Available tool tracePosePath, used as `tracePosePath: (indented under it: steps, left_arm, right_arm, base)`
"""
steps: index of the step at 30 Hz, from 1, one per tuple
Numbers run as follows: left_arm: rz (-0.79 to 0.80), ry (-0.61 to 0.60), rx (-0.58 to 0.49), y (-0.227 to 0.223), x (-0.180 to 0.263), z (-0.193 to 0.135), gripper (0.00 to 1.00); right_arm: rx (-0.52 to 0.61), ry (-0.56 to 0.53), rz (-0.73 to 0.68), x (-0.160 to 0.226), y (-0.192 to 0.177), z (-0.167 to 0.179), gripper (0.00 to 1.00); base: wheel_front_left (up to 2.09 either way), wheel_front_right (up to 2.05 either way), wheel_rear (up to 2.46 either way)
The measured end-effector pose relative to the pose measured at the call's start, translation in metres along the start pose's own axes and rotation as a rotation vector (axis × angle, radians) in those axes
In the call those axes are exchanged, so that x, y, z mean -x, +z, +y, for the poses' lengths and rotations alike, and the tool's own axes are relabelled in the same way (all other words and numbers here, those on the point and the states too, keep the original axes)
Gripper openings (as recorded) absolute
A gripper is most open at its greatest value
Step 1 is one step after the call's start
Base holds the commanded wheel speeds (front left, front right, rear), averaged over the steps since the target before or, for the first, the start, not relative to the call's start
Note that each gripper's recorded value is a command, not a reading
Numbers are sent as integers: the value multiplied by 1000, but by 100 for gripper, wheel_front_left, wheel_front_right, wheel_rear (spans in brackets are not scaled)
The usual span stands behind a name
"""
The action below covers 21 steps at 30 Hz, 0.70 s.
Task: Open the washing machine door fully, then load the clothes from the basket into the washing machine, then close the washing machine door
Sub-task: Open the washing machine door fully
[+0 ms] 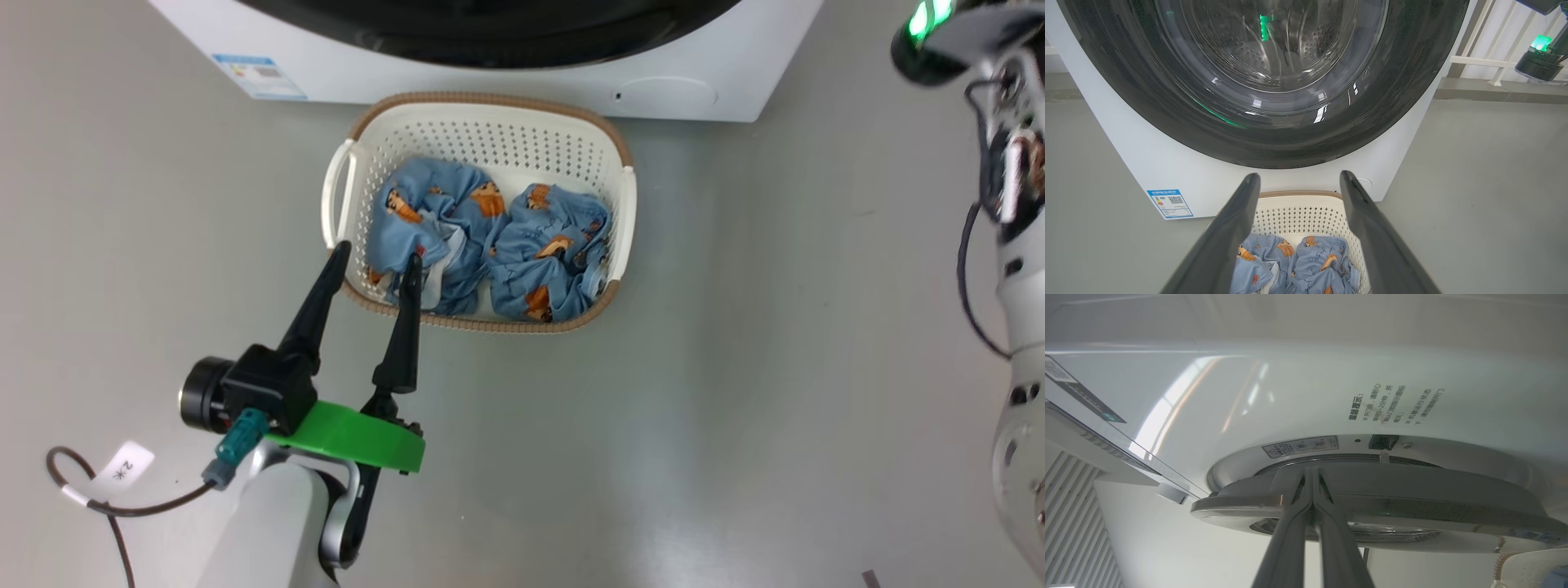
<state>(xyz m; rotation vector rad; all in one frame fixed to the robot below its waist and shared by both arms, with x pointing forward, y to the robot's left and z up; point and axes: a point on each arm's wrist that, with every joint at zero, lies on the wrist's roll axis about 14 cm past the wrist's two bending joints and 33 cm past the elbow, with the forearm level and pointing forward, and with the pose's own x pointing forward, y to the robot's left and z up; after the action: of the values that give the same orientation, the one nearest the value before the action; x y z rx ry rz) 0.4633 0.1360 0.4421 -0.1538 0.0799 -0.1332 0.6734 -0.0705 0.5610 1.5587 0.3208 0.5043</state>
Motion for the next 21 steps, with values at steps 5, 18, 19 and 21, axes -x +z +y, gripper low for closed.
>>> tracePosePath:
  steps: [5,18,19,21]
  left_arm:
    - [10,11,0,-4,-2,4,100]
    - [19,26,10,-7,-5,10,100]
    - [20,31,9,-8,-4,10,100]
    - [22,37,7,-8,-4,12,100]
  right_arm:
    - [14,15,49,-23,-7,8,0]
    - [78,-17,134,-56,-20,6,0]
    - [82,-22,139,-57,-20,5,0]
    - [82,-26,145,-59,-20,5,0]
  base:
    - [0,0,0]
    - [0,0,0]
    - [0,0,0]
    - [0,0,0]
